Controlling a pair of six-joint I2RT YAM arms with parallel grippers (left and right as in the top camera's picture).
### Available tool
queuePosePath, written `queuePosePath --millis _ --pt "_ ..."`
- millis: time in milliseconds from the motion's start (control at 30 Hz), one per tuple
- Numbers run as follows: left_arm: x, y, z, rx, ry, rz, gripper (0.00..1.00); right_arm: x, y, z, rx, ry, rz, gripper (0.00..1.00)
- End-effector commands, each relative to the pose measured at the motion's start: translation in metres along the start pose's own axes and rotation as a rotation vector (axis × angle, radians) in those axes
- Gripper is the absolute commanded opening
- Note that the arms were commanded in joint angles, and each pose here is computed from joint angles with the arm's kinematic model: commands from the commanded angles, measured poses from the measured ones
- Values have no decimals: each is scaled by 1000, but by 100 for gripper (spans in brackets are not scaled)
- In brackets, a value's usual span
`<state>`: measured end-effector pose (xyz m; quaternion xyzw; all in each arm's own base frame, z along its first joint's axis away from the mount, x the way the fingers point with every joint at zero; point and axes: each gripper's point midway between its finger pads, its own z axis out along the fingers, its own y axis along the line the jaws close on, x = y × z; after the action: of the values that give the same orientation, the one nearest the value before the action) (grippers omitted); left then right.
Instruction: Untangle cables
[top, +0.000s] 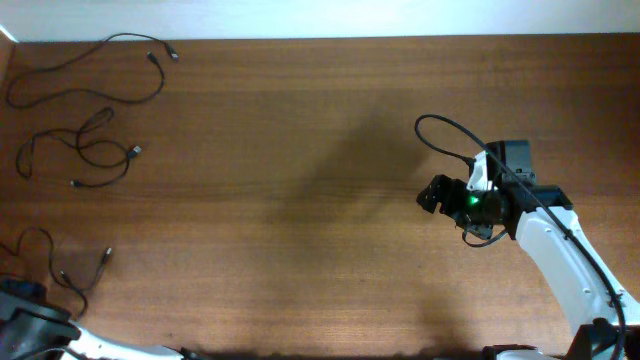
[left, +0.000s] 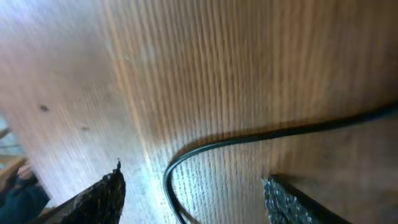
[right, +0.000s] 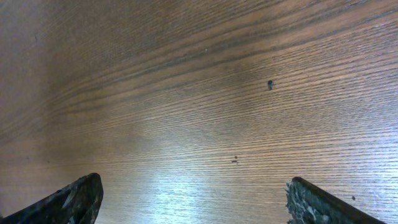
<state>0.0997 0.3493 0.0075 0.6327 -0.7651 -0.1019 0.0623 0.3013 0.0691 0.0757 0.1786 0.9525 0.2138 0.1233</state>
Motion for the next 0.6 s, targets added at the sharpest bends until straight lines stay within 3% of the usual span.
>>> queuePosePath --millis 0,200,400,500,567 --pt "16 0 12 -1 22 -6 73 0 1 -3 2 -11 -23 95" --pt "32 -1 27 1 51 0 71 0 1 -3 3 -12 -23 95" --pt "26 4 30 23 34 -32 72 1 1 -3 4 -10 -22 95" --pt "16 -31 25 320 -4 124 67 0 1 -3 4 -10 -22 95" --pt "12 -34 23 380 -20 129 68 0 1 -3 3 -10 -22 95"
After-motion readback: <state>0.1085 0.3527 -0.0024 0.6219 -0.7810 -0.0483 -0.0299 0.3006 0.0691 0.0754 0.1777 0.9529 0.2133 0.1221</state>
